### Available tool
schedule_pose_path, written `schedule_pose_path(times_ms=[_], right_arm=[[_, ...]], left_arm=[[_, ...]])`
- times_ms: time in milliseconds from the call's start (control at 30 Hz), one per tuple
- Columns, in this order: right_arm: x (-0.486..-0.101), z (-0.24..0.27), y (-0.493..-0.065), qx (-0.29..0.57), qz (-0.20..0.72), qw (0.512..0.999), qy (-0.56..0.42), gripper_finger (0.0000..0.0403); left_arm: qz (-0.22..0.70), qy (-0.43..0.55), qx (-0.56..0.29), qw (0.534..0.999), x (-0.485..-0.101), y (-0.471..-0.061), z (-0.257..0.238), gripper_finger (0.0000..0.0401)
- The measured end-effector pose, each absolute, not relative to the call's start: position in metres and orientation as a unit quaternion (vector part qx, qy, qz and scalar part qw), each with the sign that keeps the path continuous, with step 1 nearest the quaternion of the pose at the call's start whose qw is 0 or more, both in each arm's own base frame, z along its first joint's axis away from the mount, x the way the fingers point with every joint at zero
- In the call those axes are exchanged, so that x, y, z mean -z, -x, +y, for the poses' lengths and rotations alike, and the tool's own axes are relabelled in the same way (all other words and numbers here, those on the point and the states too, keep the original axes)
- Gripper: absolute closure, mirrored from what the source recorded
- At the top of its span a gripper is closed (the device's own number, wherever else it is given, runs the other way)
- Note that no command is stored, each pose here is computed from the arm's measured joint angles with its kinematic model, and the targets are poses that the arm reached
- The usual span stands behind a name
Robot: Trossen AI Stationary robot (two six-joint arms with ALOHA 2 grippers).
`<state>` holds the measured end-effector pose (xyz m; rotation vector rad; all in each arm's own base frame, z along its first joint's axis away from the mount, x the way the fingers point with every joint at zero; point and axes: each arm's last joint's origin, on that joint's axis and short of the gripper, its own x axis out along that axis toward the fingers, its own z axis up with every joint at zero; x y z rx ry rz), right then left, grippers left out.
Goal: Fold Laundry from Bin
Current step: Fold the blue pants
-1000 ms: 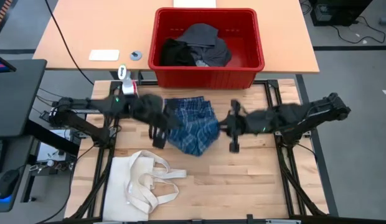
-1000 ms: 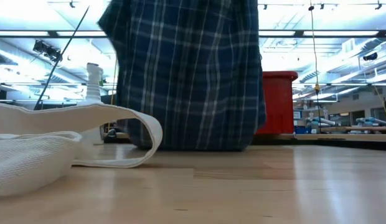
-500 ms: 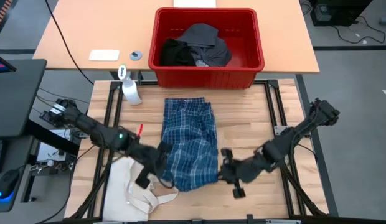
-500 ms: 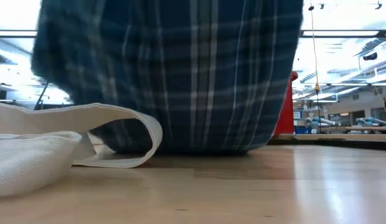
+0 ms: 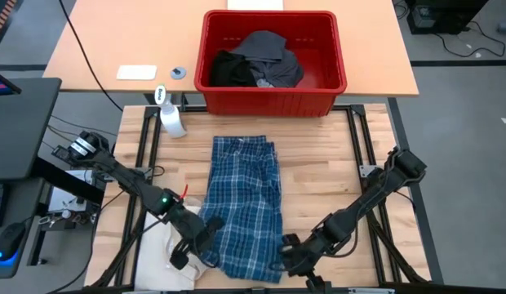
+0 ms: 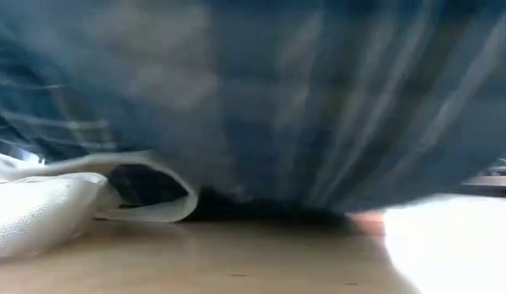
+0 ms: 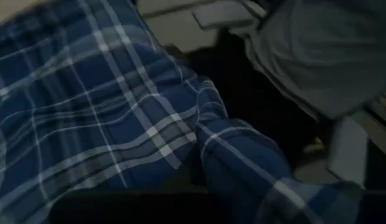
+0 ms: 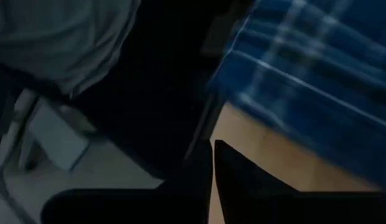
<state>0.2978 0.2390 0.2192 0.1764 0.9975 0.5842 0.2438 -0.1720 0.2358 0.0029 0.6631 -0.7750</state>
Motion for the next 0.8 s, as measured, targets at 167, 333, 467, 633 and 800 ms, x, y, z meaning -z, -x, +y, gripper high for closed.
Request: schedule_pose_path(times_ms=[167,333,467,633,800], right_arm=[[-0.232,0.225,-0.3,-0.221,0.445,0.865,-0.064,0.0395],[-0.252,0.207,-0.299,-0.131,0.406,0.903,-0.051,0.0387],[-0.252,0.202,-0.305,-0.04,0.353,0.935,0.014,0.0354],[-0.24,0.216,-0.325,-0.075,0.288,0.952,0.077,0.0311],[-0.232,0.222,-0.33,-0.085,0.282,0.951,0.089,0.0259]], left_arm=[[0.325,0.001,0.355,0.877,-0.234,-0.25,-0.162,0.0399],[0.337,0.007,0.323,0.884,-0.233,-0.254,-0.15,0.0399],[0.346,-0.002,0.27,0.899,-0.231,-0.26,-0.138,0.0399],[0.329,-0.003,0.188,0.925,-0.239,-0.266,-0.114,0.0399],[0.312,0.013,0.104,0.944,-0.247,-0.272,-0.088,0.0399]])
